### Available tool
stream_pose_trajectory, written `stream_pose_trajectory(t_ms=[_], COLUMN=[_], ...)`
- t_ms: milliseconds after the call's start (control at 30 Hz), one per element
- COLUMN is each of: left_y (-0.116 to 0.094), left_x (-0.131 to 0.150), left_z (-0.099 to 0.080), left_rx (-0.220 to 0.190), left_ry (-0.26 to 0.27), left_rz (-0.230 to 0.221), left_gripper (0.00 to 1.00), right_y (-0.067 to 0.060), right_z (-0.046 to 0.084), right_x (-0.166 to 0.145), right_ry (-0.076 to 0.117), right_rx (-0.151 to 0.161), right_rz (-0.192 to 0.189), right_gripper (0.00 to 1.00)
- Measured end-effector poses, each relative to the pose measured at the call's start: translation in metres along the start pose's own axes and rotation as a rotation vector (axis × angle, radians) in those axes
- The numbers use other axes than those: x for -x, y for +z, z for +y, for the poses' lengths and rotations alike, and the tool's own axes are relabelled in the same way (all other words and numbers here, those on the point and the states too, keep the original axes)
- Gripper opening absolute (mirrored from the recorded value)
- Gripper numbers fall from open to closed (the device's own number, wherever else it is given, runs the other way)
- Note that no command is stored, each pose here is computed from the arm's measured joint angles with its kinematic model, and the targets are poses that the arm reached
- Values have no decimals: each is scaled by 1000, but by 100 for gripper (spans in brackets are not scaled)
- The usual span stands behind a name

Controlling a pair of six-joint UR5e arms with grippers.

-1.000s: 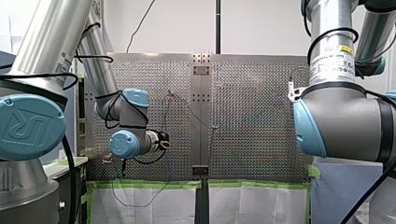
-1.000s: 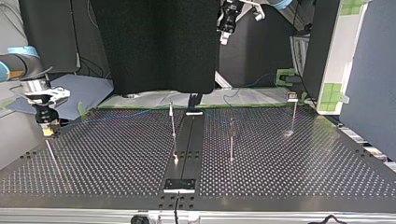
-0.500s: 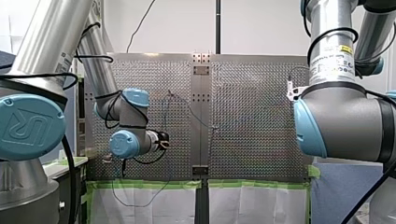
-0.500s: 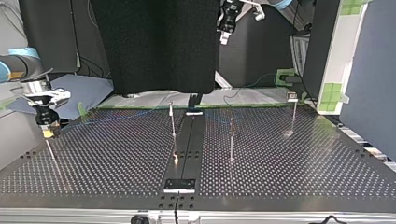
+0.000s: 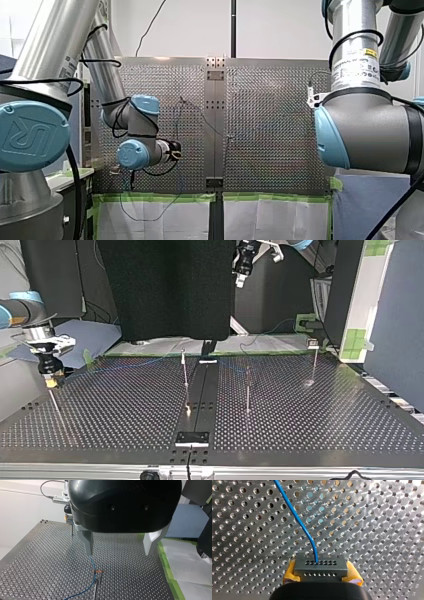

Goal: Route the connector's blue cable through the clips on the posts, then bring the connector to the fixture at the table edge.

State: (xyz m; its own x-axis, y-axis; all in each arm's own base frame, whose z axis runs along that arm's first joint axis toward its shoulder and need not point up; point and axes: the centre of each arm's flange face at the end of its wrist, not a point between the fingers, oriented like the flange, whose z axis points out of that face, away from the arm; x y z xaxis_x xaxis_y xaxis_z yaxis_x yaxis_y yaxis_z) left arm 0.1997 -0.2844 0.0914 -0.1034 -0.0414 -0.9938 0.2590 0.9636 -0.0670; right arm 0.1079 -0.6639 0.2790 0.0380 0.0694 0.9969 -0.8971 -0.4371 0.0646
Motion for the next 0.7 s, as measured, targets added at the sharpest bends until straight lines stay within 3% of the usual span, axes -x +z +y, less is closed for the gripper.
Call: stream_pose_trajectory(t_ms=[467, 700], left_y=[0, 0], left_x=[0, 0], left_z=[0, 0], left_rx=[0, 0], left_ry=[0, 0], left_rz=[0, 0], left_gripper=[100, 100], right_y=[0, 2], right_z=[1, -3], right_x=[3, 2], right_ry=[28, 29], right_rx=[26, 20], right_rz=[-6, 0], right_gripper=[0, 0])
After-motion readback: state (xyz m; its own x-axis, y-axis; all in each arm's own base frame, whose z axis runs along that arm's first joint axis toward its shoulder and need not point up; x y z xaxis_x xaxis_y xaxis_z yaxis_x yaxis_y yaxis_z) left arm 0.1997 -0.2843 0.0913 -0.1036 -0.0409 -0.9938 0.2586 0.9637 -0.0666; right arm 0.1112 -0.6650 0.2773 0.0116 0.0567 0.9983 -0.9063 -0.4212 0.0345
